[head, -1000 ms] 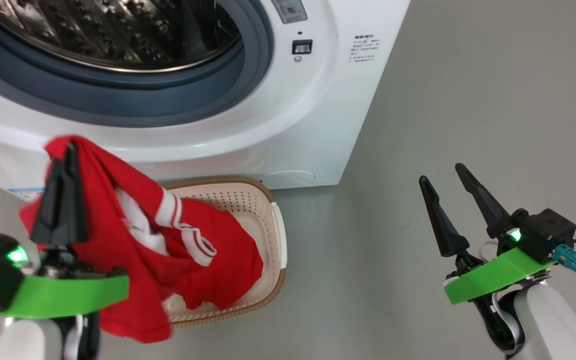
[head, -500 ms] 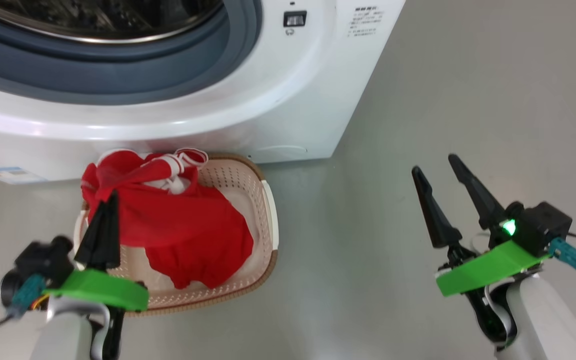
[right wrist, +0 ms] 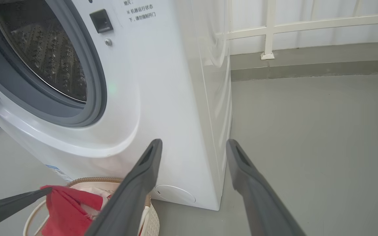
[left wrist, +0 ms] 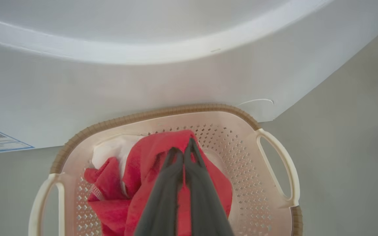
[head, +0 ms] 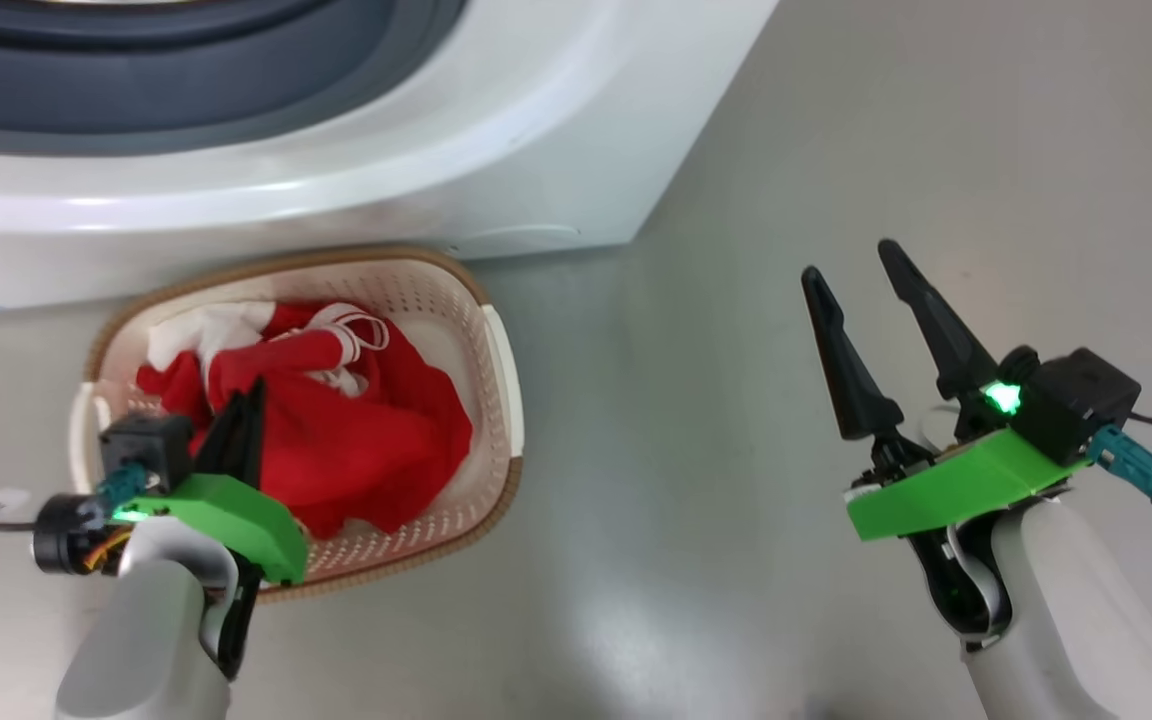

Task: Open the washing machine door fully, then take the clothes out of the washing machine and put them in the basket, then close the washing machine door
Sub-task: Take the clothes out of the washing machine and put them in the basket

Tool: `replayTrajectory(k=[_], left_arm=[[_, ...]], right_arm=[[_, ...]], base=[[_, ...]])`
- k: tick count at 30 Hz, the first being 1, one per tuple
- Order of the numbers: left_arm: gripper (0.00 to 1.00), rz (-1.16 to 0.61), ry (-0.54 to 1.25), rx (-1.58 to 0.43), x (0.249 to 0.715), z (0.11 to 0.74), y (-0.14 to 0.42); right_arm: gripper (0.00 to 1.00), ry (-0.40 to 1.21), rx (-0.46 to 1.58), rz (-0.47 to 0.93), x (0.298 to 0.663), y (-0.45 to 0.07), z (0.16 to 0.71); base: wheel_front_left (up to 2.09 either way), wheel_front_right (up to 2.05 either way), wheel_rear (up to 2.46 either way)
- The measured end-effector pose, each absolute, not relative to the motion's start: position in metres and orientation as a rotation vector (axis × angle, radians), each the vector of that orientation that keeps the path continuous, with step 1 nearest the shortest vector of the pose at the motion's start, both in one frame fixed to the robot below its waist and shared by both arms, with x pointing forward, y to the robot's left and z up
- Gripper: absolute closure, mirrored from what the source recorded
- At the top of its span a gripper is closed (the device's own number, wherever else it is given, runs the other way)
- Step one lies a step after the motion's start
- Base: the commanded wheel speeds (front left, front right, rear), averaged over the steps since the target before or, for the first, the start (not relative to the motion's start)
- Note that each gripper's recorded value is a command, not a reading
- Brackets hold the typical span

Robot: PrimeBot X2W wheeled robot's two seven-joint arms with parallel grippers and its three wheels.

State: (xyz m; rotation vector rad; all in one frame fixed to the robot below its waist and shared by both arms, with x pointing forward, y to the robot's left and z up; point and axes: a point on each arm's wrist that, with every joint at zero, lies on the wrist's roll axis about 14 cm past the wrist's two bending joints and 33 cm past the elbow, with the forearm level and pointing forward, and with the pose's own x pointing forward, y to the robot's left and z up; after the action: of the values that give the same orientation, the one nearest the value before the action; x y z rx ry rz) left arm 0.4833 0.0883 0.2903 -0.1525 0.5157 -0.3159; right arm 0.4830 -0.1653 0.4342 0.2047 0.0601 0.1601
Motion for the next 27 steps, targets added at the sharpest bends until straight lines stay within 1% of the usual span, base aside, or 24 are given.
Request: replayTrajectory(k=[4, 15, 16, 17, 18, 20, 22, 23, 27], left_arm=[[1.00, -0.342, 0.624, -0.134, 0.472, 0.257, 0.081], [1.00, -0.380, 0.809, -0.078, 0.469, 0.201, 0.077], [0.95, -0.375, 0.826, -0.082, 0.467, 0.197, 0.076], [0.83, -0.373, 0.838, -0.083, 0.466, 0.194, 0.076], [0.68, -0.371, 0.846, -0.085, 0.466, 0.192, 0.076], [0.51, -0.372, 0.851, -0.088, 0.468, 0.191, 0.074], [0.03, -0.375, 0.849, -0.087, 0.469, 0.192, 0.074], [0.00, -0.375, 0.850, -0.085, 0.469, 0.193, 0.074], [0.00, -0.375, 0.847, -0.085, 0.468, 0.198, 0.076]], right_arm=[[0.00, 0.065, 0.209, 0.153, 0.489, -0.166, 0.428], [0.00, 0.097, 0.204, 0.129, 0.495, -0.172, 0.410], [0.00, 0.100, 0.202, 0.124, 0.494, -0.173, 0.409], [0.00, 0.103, 0.201, 0.120, 0.494, -0.175, 0.408], [0.00, 0.105, 0.200, 0.116, 0.493, -0.176, 0.408], [0.00, 0.108, 0.200, 0.111, 0.493, -0.177, 0.407], [0.00, 0.106, 0.197, 0.111, 0.492, -0.177, 0.408], [0.00, 0.105, 0.194, 0.112, 0.492, -0.177, 0.409], [0.00, 0.097, 0.195, 0.116, 0.492, -0.176, 0.413]], base=[[0.00, 0.00, 0.00], [0.00, 0.00, 0.00], [0.00, 0.00, 0.00], [0.00, 0.00, 0.00], [0.00, 0.00, 0.00], [0.00, 0.00, 0.00], [0.00, 0.00, 0.00], [0.00, 0.00, 0.00], [0.00, 0.00, 0.00]])
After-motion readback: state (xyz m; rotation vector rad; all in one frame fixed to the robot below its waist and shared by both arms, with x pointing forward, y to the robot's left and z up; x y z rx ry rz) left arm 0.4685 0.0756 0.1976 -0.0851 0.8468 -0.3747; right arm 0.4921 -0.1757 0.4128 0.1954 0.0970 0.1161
